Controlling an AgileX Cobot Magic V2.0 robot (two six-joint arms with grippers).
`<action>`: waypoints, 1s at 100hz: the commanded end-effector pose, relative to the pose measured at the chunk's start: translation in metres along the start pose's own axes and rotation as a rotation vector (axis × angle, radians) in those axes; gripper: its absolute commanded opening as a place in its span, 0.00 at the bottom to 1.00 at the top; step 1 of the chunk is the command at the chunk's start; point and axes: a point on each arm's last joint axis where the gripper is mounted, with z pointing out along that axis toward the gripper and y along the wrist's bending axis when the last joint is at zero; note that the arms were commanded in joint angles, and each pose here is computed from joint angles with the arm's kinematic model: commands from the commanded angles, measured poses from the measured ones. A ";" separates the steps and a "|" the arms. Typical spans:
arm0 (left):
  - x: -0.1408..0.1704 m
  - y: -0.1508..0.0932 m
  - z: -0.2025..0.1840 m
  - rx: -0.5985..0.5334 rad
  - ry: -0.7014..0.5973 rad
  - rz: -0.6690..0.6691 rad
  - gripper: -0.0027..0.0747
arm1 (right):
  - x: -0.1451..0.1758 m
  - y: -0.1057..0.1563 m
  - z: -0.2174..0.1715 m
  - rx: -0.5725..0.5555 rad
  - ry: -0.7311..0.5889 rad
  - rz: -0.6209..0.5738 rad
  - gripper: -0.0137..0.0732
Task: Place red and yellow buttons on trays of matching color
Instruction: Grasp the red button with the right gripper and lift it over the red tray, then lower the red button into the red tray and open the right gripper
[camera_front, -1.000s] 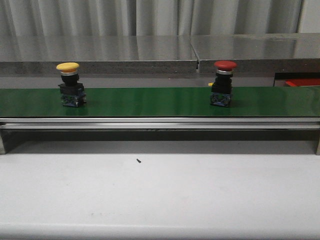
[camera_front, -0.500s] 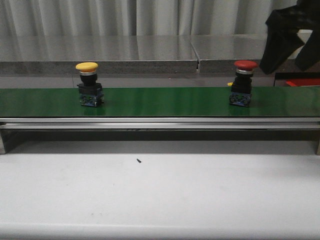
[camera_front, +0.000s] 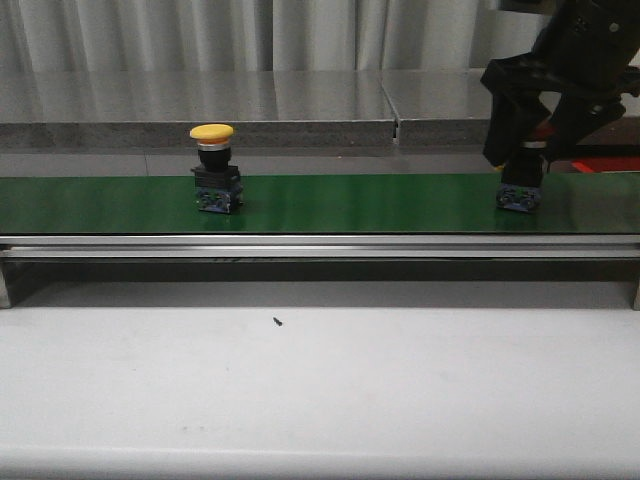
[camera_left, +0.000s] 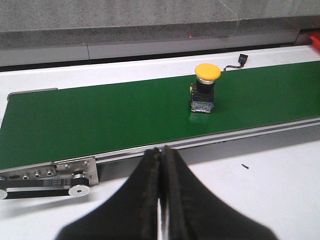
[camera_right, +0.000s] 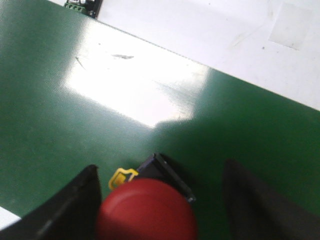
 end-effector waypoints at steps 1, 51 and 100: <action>-0.013 0.001 -0.003 -0.019 -0.081 -0.024 0.01 | -0.013 0.004 -0.027 0.000 -0.081 -0.009 0.50; -0.013 0.001 -0.003 -0.019 -0.081 -0.024 0.01 | -0.035 -0.096 -0.138 0.143 -0.202 0.217 0.27; -0.013 0.001 -0.003 -0.019 -0.081 -0.024 0.01 | 0.021 -0.242 -0.129 0.339 -0.247 0.546 0.26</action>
